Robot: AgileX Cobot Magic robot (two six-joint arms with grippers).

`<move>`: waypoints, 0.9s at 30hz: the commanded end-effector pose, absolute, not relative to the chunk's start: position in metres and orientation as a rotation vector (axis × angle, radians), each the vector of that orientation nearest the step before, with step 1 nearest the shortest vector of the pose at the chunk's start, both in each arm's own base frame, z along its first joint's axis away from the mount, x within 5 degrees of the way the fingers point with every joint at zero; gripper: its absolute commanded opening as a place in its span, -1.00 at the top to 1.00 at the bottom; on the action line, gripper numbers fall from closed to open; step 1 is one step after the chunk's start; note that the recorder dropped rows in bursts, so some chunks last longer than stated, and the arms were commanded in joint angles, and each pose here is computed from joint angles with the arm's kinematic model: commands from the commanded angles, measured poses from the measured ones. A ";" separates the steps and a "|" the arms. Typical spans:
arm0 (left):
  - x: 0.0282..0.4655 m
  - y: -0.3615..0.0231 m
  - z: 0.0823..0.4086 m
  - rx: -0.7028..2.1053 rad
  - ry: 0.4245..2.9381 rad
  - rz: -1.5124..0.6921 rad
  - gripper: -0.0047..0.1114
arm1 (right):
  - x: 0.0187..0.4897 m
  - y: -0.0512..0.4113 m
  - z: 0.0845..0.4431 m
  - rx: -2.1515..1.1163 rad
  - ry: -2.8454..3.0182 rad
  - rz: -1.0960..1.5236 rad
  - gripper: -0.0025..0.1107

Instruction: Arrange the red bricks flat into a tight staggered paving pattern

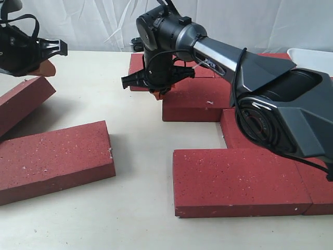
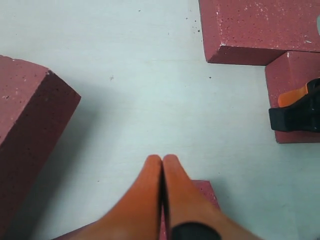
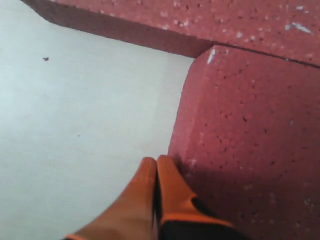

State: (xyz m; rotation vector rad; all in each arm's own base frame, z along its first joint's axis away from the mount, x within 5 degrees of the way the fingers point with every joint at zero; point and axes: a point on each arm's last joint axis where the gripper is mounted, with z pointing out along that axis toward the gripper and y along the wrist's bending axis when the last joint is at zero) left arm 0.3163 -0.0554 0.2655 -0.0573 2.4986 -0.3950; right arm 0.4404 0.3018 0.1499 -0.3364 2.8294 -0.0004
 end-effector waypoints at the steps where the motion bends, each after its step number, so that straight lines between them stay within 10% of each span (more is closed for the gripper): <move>1: 0.316 -0.055 0.268 -0.066 2.477 -0.403 0.92 | 0.447 0.292 0.152 -0.351 2.792 -0.101 0.97; 16: 0.317 -0.055 0.269 -0.058 2.468 -0.400 0.92 | 0.433 0.314 0.156 -0.485 2.867 0.275 0.97; 27: 0.316 -0.055 0.269 -0.063 2.470 -0.409 0.92 | 0.441 0.301 0.145 -0.440 2.843 0.009 0.97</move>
